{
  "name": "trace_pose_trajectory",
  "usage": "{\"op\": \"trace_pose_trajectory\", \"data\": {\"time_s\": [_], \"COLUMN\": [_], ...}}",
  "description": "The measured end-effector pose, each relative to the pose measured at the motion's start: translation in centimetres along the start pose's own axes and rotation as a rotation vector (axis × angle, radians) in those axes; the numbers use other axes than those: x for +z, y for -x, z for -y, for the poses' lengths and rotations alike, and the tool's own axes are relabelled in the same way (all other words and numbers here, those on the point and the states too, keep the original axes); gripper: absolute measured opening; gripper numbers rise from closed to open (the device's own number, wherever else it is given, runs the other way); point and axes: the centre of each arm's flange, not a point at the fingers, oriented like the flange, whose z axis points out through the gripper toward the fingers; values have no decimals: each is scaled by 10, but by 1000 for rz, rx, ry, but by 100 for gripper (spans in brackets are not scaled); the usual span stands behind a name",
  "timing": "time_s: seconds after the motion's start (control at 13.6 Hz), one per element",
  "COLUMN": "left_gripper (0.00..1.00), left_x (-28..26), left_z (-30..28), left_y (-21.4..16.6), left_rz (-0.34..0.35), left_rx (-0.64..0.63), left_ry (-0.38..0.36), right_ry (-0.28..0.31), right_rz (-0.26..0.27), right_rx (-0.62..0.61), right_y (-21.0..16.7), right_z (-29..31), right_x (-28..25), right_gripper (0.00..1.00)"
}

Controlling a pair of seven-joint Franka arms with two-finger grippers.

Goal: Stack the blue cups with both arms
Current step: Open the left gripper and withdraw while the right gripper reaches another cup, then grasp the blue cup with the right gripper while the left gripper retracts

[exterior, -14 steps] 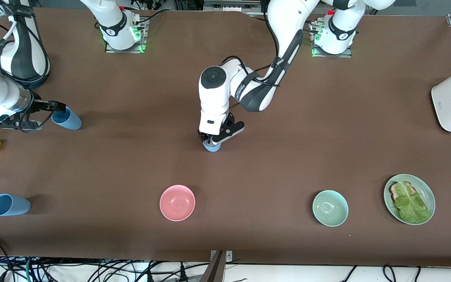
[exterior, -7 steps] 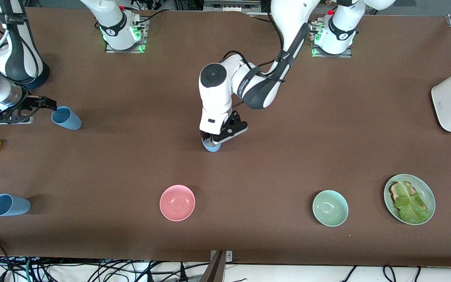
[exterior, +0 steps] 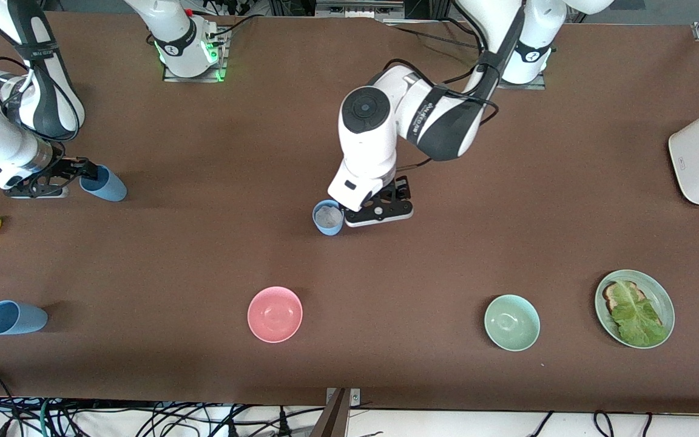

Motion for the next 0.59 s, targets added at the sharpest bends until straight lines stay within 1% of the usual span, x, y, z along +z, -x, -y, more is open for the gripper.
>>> {"op": "trace_pose_trajectory", "data": {"time_s": [0.15, 0.29, 0.37, 0.59], "left_gripper": [100, 100, 100, 100], "left_x": [-17, -34, -42, -55], "left_z": [28, 66, 89, 149], "left_y": [-21, -47, -60, -92], "left_rz": [-8, -19, -20, -16], "left_rx": [75, 144, 165, 158], "left_ry": [11, 21, 22, 22], "right_ry": [-9, -27, -33, -33], "right_rz": [-4, -10, -16, -19], "right_rx": [13, 36, 43, 46], "right_y": [0, -1, -1, -2], "right_z": [0, -1, -1, -2], "right_x": [2, 2, 0, -1], "right_gripper": [37, 13, 7, 7]}}
